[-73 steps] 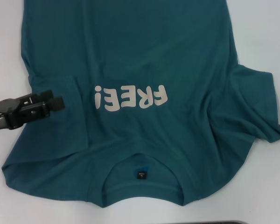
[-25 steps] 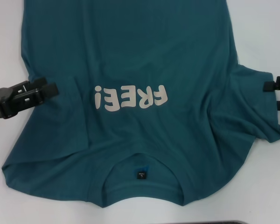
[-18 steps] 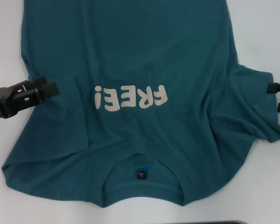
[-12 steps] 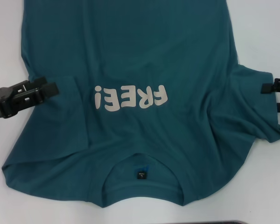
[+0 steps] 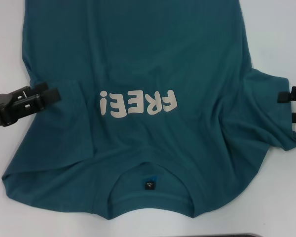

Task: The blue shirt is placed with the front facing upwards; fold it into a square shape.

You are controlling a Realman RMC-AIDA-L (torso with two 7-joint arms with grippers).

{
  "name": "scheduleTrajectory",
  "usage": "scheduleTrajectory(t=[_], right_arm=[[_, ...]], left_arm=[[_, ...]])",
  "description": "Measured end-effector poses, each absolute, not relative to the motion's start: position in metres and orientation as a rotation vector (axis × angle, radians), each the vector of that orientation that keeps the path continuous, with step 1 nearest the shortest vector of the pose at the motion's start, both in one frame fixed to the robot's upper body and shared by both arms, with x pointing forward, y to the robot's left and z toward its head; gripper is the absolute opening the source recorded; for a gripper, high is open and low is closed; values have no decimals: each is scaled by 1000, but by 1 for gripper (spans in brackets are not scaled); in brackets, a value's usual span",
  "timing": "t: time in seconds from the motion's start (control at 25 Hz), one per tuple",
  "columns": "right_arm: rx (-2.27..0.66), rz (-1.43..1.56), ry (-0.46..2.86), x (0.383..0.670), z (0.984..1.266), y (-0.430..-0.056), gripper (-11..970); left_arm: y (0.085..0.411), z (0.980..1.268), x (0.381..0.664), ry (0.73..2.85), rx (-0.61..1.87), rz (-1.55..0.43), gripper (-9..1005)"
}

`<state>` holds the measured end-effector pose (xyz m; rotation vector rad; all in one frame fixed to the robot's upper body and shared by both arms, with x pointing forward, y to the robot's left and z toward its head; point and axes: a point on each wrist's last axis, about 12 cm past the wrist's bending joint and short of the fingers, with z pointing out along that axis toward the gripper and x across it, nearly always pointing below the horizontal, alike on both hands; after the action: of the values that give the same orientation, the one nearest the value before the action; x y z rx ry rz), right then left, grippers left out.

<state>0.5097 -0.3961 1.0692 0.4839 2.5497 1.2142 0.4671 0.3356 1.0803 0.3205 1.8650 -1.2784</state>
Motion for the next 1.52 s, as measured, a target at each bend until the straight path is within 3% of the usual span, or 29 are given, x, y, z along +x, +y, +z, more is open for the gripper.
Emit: scheduleTrajectory(t=[1.04, 1.52], right_arm=[[465, 1291, 2578, 496, 1069, -396, 915], [486, 1289, 2525, 507, 1068, -387, 916]], left_arm=[[336, 1079, 466, 1868, 311, -1270, 859], [337, 1078, 465, 1865, 300, -1263, 858]])
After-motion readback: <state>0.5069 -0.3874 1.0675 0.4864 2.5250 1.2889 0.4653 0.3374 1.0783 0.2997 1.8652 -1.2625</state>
